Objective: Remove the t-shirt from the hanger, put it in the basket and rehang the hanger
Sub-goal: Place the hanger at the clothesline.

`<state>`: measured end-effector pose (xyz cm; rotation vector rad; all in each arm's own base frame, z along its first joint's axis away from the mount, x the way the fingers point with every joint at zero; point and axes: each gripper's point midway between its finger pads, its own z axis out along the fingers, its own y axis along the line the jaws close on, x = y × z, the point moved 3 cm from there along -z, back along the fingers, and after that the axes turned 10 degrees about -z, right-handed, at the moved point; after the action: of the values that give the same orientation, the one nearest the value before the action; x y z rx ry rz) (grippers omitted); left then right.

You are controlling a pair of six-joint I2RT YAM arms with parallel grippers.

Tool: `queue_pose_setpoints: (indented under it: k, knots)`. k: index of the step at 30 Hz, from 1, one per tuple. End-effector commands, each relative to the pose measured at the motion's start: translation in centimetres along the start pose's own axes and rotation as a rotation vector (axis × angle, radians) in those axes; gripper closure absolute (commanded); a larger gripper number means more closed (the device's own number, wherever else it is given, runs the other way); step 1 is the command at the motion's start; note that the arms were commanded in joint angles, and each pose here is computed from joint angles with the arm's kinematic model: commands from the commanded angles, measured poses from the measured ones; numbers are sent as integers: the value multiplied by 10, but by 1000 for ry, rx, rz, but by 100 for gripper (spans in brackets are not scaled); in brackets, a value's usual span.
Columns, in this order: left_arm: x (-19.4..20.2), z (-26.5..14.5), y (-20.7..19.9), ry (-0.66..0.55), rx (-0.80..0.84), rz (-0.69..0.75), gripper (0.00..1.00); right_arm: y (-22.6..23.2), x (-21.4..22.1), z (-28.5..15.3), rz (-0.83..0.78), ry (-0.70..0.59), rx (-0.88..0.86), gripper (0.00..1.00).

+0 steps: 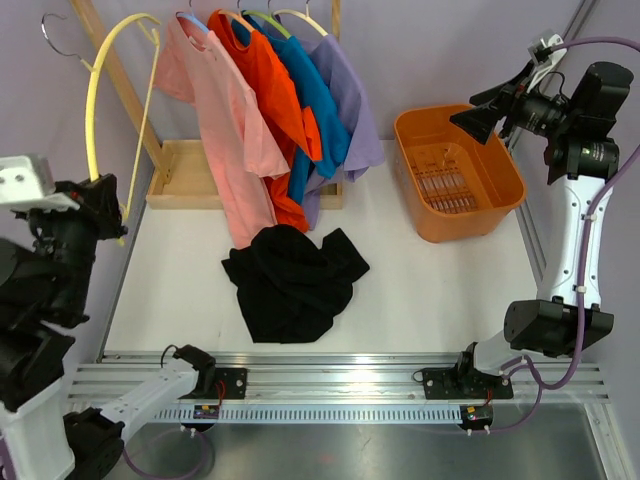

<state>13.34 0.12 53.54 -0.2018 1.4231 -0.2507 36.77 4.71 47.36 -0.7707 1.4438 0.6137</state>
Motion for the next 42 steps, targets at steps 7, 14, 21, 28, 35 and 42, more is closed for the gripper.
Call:
queue_pose_setpoints:
  k: [7,14,21,28,35,42]
  knots:
    - [5,94,20,-81,-430,181,100,13,-4,-4,-17,-14,-26,16]
    - [13,170,9,-96,-597,329,100,11,0,-4,-1,-4,-21,16]
    - [32,229,-3,-76,-612,307,100,11,-1,-4,8,3,-18,16]
    - [43,265,12,-61,-632,232,100,13,0,-4,40,7,-18,16]
    - [43,291,21,-49,-618,212,100,18,-2,-7,44,2,-14,15]
    - [60,315,36,-26,-625,183,100,20,-3,-8,43,1,-11,15]
